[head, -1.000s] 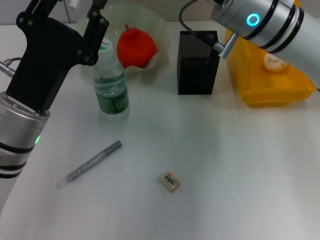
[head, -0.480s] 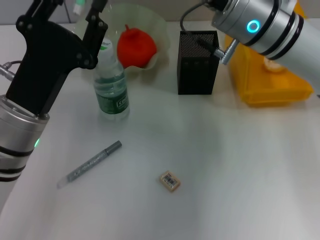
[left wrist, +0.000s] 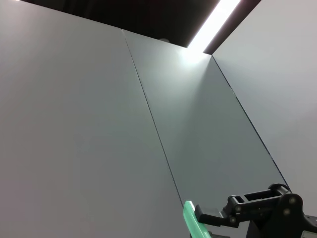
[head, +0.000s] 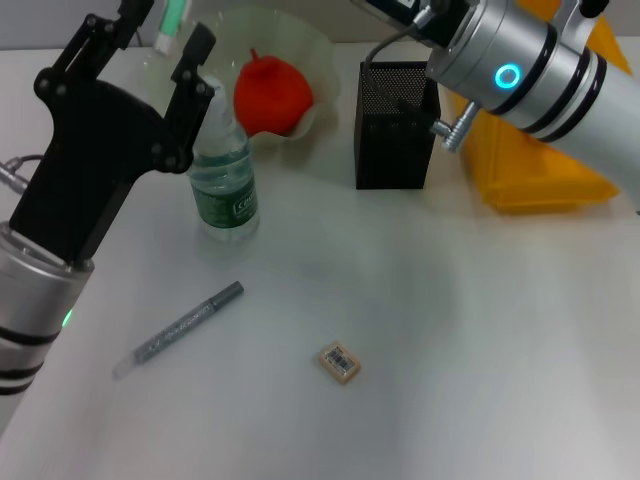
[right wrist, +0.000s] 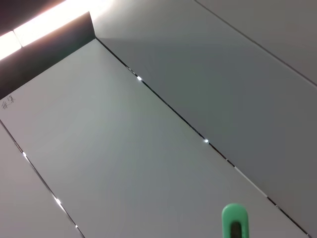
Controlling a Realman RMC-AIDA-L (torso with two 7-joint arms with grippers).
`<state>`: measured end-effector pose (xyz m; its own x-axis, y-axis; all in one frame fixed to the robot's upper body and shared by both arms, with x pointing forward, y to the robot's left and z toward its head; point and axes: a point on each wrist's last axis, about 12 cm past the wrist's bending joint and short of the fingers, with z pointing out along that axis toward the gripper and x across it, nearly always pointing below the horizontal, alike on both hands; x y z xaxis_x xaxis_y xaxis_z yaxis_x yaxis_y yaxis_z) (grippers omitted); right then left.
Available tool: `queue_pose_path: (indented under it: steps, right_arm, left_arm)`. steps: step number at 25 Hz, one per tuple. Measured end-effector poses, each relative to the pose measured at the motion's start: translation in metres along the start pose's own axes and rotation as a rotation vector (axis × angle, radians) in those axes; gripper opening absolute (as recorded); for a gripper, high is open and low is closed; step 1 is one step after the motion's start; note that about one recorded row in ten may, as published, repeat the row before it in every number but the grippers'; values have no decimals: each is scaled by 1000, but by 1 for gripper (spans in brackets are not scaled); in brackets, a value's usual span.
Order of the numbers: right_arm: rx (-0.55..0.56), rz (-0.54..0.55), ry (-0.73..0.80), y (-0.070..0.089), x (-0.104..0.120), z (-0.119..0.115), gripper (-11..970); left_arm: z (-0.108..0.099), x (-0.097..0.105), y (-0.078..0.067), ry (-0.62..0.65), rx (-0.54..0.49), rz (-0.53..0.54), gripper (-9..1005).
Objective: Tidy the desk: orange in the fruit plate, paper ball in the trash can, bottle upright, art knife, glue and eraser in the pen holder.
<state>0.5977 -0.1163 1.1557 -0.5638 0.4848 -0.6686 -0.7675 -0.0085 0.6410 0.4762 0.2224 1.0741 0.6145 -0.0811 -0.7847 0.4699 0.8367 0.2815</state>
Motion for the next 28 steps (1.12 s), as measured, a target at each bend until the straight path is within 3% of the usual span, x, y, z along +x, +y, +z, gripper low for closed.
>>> queue_pose_path:
  steps: [12, 15, 20, 25, 28]
  right_arm:
    - [10, 11, -9, 0, 7, -12, 164]
    - [7, 12, -11, 0, 7, -13, 164]
    - [-12, 1, -26, 3, 5, -19, 163]
    - [-8, 10, -23, 4, 10, -39, 163]
    - [8, 21, -7, 5, 18, -54, 163]
  left_arm:
    - [-23, -5, -10, 30, 28, 1, 493]
    - [-23, -5, -10, 30, 28, 1, 571]
    - [-42, -9, -9, 63, 27, -14, 701]
    - [-63, -13, -2, 100, 33, -38, 812]
    - [-70, -14, -3, 120, 34, -41, 812]
